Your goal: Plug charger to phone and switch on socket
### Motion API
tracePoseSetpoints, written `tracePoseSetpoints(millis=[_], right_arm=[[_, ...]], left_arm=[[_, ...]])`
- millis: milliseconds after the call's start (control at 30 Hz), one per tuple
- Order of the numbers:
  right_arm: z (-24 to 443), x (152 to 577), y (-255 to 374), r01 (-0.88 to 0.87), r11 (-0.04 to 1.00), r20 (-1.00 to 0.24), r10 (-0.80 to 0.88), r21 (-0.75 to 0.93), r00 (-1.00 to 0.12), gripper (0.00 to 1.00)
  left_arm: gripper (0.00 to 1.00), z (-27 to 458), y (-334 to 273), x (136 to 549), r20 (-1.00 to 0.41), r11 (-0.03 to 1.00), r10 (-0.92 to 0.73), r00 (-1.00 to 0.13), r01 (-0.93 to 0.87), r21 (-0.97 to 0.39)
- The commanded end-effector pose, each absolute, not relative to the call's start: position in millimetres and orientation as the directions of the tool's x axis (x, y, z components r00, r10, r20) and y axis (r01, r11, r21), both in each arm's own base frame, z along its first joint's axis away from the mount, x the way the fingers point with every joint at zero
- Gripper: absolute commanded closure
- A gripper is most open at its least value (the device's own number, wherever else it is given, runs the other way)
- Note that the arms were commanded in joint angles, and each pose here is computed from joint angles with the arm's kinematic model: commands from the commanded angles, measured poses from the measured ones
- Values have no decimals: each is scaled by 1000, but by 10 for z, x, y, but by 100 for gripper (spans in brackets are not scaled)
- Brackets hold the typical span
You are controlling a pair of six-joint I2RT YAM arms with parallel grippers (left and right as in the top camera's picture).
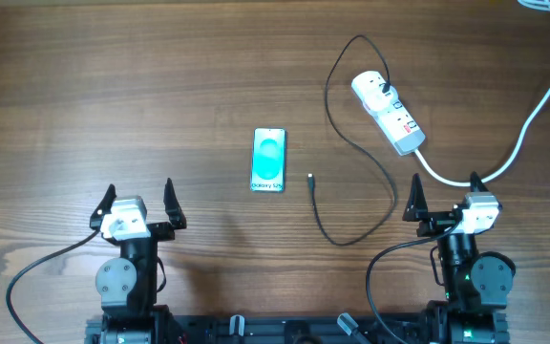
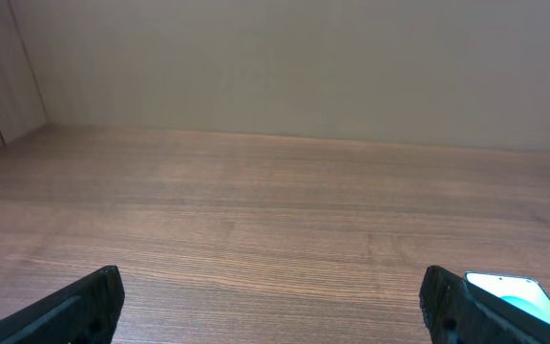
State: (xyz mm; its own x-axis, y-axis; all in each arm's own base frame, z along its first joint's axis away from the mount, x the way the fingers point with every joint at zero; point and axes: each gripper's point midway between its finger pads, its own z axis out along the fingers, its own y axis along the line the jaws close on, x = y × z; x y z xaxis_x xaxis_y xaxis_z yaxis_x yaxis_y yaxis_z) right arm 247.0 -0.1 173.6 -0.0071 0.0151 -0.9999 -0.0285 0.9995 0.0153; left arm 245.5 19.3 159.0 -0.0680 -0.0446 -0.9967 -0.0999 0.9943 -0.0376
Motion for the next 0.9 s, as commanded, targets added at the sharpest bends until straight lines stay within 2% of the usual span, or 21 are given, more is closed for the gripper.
tracePoseSetpoints(millis=[0, 800, 867], right_arm=[[1719, 2476, -19, -17, 999, -1000, 28, 28, -14, 0], [1719, 2476, -19, -17, 999, -1000, 28, 28, -14, 0], [1719, 2476, -19, -17, 999, -1000, 28, 28, -14, 0]], left_arm=[[0, 1580, 193, 2455, -997, 995, -26, -67, -96, -19], [0, 1579, 194, 2455, -997, 995, -26, -67, -96, -19], [0, 1586, -41, 2462, -995, 997, -68, -69, 37, -70]])
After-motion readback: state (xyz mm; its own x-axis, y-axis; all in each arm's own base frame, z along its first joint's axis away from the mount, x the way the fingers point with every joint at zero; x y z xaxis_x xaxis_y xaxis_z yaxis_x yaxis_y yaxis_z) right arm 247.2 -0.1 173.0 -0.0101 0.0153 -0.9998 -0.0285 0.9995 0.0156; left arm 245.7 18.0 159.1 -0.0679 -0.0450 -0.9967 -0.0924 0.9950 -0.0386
